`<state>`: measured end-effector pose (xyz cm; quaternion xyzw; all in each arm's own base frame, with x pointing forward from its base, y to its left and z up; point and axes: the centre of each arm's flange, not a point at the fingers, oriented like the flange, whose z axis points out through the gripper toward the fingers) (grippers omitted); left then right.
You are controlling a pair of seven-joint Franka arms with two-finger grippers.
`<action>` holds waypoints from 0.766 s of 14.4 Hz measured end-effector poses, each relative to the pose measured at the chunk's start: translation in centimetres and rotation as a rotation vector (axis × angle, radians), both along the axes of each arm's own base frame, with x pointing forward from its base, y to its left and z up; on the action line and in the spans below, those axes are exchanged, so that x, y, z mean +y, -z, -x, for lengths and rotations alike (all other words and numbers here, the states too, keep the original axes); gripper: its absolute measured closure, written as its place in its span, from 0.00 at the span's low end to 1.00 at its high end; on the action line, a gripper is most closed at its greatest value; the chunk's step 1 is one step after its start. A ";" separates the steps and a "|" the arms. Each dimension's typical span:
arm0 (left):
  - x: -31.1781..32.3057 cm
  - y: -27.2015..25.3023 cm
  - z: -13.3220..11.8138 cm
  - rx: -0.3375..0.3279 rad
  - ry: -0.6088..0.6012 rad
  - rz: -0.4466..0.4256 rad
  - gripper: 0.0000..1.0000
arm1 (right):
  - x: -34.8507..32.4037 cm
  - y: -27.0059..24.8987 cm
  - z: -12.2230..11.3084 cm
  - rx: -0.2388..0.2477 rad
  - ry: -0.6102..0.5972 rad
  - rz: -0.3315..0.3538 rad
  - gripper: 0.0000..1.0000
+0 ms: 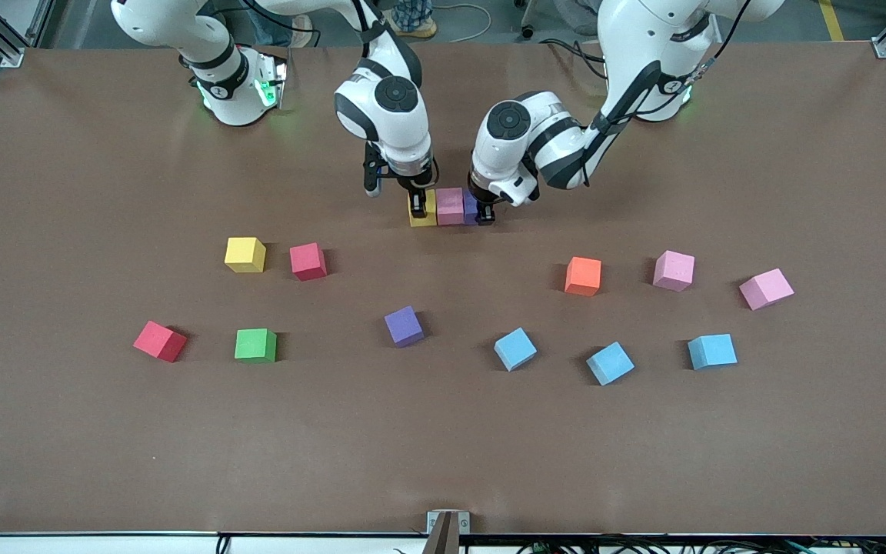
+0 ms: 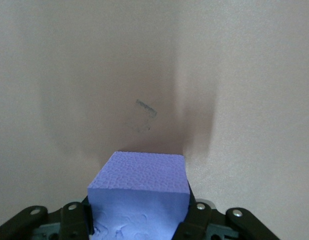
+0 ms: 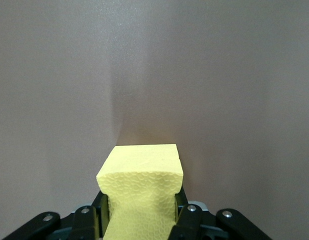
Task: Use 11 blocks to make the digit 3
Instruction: 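Slide the purple cube against the pink cube with the left gripper, then lower the yellow cube beside the pink cube and open the right gripper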
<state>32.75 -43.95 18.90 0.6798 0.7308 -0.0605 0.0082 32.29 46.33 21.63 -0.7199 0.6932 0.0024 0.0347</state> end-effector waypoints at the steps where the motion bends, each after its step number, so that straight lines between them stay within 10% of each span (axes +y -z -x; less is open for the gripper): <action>1: 0.0 0.0 0.0 0.000 0.003 0.000 0.40 | 0.0 0.0 0.0 0.000 0.000 0.001 0.43; 6: -0.3 0.0 0.0 -0.004 0.014 0.002 0.40 | 0.8 2.0 0.2 0.003 -0.011 0.012 0.00; 11: -0.8 0.1 0.2 -0.004 0.027 0.006 0.40 | 1.1 1.8 0.0 -0.001 -0.013 0.007 0.00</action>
